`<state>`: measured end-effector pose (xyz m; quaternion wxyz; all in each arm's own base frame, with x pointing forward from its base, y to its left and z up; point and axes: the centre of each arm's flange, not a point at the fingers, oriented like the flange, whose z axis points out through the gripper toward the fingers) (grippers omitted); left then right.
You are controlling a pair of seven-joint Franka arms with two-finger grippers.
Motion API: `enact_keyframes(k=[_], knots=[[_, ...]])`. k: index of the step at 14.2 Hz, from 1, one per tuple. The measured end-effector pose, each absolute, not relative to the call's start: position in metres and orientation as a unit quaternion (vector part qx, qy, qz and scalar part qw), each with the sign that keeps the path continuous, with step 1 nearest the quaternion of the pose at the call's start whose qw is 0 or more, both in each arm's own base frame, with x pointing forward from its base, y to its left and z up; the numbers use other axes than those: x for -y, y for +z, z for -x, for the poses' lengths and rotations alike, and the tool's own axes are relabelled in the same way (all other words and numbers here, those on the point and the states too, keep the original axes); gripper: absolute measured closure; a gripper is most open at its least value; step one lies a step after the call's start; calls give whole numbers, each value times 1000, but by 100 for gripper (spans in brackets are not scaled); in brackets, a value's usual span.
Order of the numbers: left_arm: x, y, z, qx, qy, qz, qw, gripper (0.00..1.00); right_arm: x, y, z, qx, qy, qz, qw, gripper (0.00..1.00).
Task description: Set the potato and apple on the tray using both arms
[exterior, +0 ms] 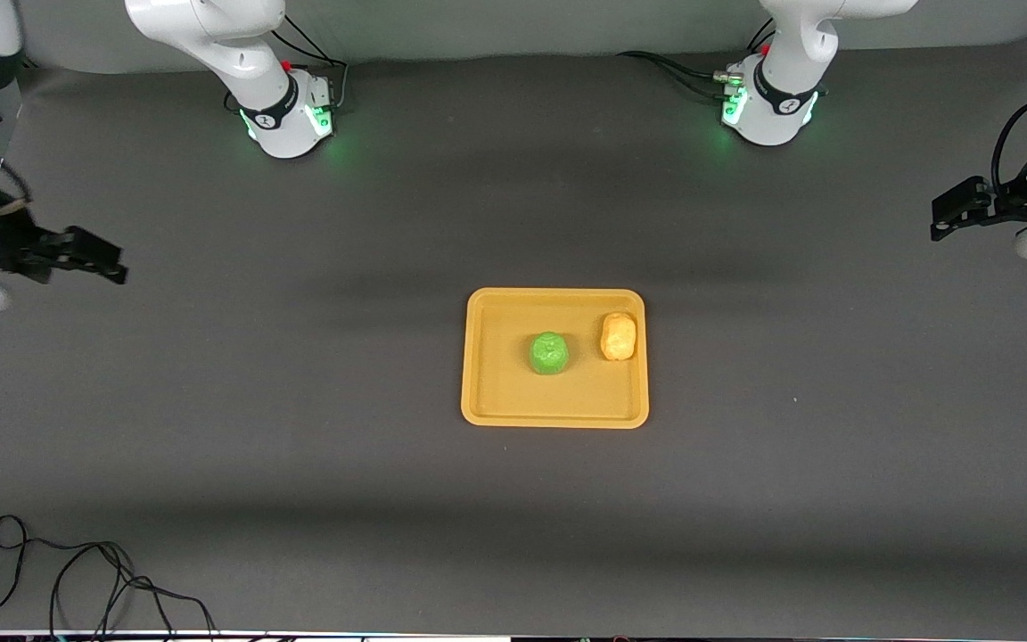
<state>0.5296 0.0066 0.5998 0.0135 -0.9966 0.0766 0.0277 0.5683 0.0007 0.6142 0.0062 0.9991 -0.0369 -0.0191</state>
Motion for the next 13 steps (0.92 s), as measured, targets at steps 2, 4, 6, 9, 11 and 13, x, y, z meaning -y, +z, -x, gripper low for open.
enact_keyframes(k=[2,4,6,9,11,13], knots=[[-6,600,-530,-77,27,997,14,0,10,613,-569,45,-19,-999,6,0],[-6,600,-530,-77,28,997,14,0,13,612,-569,41,-17,-999,6,0],[-6,599,-530,-77,27,997,14,0,15,611,-570,30,-17,-999,6,0],[-5,599,-531,-78,28,996,14,0,15,612,-571,2,-9,-1000,6,0],[-4,598,-531,-79,28,996,14,0,16,612,-571,-3,-9,-1000,6,0],[4,598,-531,-84,29,996,15,0,17,611,-571,-3,-10,-1000,6,0]])
